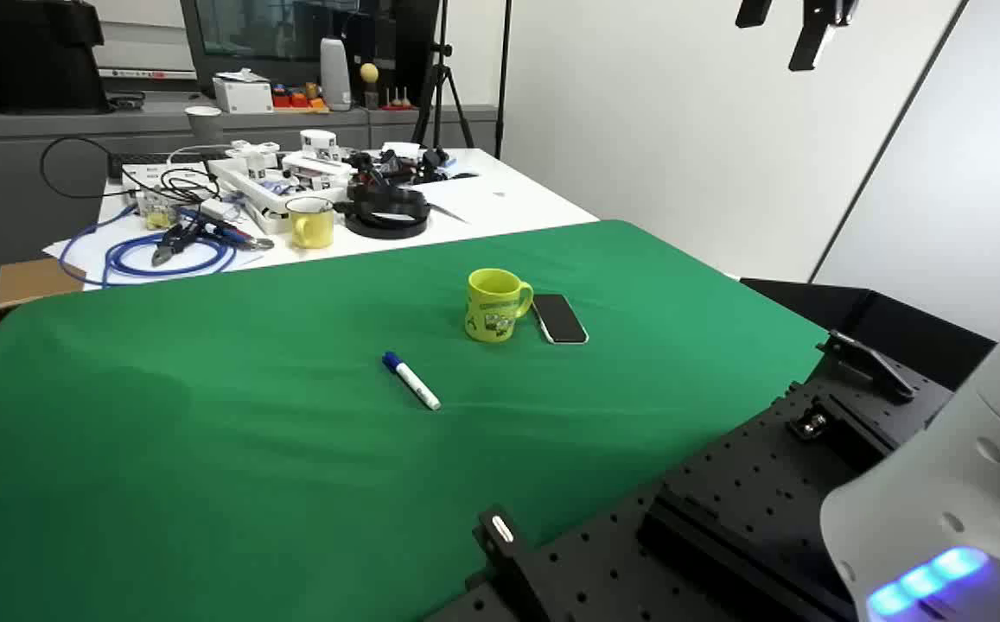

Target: Put the blue marker inside the yellow mug

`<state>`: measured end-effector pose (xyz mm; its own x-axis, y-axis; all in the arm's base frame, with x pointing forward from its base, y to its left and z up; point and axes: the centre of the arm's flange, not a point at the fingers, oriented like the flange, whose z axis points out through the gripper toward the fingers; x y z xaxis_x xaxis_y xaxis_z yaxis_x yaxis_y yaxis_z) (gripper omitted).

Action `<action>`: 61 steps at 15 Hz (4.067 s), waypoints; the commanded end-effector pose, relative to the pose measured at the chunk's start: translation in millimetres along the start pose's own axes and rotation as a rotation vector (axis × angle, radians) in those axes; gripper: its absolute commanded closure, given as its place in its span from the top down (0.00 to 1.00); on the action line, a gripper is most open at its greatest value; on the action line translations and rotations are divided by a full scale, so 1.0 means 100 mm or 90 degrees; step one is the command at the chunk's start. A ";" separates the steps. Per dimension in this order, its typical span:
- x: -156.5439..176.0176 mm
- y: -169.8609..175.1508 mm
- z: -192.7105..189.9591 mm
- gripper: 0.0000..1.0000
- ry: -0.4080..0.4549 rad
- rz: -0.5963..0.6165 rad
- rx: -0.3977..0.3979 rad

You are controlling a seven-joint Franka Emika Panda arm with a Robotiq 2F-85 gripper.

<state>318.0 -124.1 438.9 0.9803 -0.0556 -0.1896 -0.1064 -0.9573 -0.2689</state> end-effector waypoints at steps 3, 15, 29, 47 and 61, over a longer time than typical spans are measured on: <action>0.00 0.00 0.00 1.00 0.001 -0.001 0.000; 0.37 -0.36 0.52 1.00 0.013 -0.083 -0.050; 1.30 -2.04 2.13 1.00 0.092 -0.201 -0.112; 2.48 -1.68 2.23 1.00 0.160 -0.181 -0.123; 2.61 -1.80 3.12 1.00 0.143 -0.187 -0.124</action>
<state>541.0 122.1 142.7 0.9786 0.1879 0.0843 0.1954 -0.9763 -0.0926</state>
